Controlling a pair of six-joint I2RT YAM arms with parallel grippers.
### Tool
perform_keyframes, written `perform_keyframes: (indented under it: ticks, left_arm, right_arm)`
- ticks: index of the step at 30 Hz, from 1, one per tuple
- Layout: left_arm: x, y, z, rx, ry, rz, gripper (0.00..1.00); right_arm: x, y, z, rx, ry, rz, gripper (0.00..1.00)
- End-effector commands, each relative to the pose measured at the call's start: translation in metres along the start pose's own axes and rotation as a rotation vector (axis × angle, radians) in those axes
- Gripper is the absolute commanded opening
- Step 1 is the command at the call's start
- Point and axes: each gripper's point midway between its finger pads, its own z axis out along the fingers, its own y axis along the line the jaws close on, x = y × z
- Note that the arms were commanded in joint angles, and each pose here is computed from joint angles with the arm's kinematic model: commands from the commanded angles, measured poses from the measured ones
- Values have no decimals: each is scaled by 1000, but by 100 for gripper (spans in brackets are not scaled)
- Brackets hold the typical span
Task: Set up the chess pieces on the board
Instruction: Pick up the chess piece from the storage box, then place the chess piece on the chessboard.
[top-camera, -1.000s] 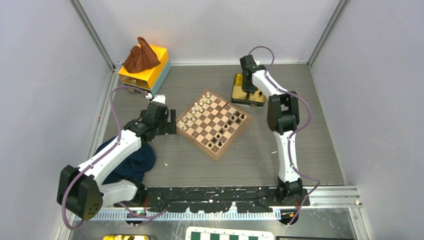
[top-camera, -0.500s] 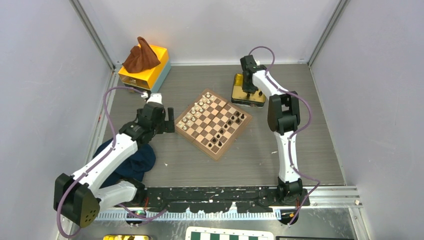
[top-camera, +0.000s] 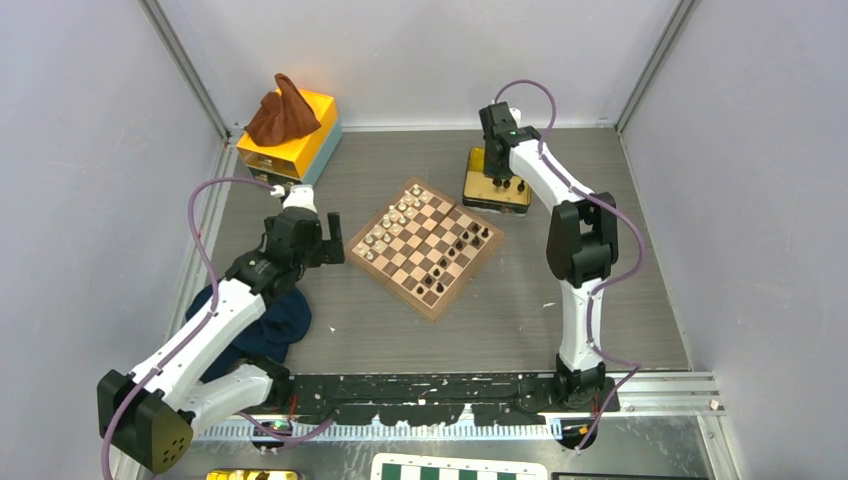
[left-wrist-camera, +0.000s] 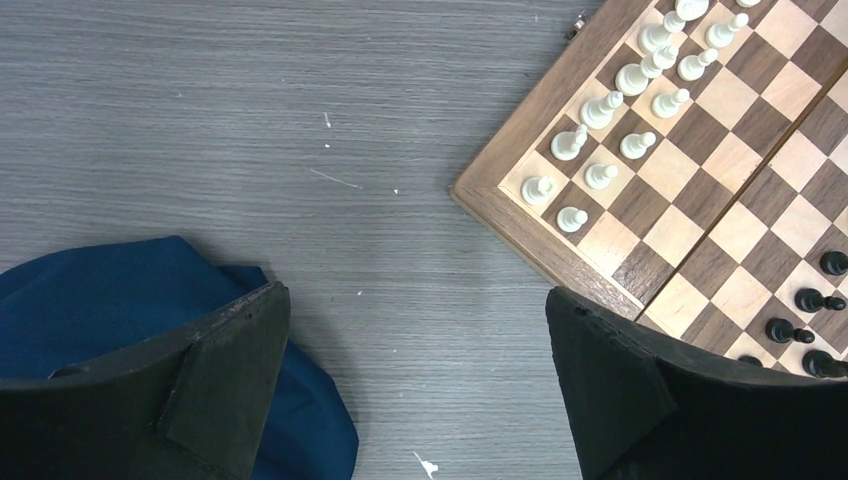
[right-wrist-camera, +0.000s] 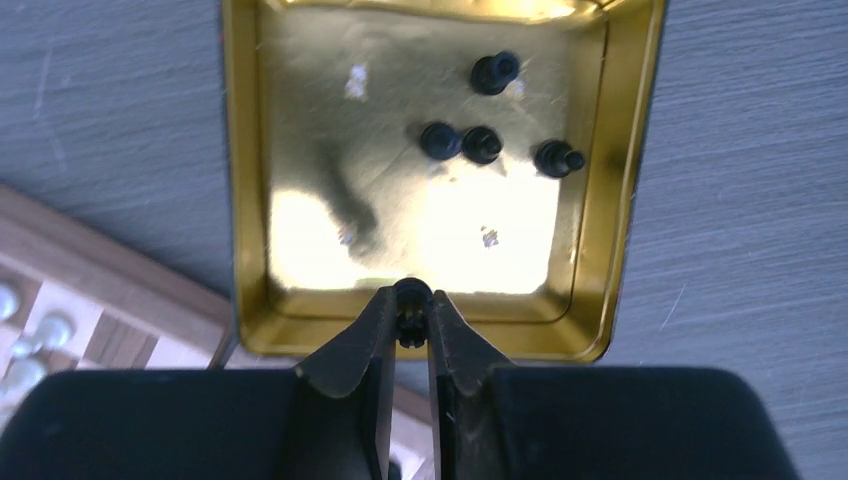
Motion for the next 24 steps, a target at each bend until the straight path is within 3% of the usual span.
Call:
perform_keyframes:
  ticks: [1,14,24]
  left_arm:
    - [-13,3,-4,-5,-65,-13,100]
    - [-15,3,-7,3,-88,-22,100]
    - [-16,3,-7,6,-95,-27,100]
  right_arm:
    - [-16,24,-55,-52,-111,-46,1]
    - [63,100,-156,-212,-106,-229,1]
    - [152,136,-198,-282,-59,-354,1]
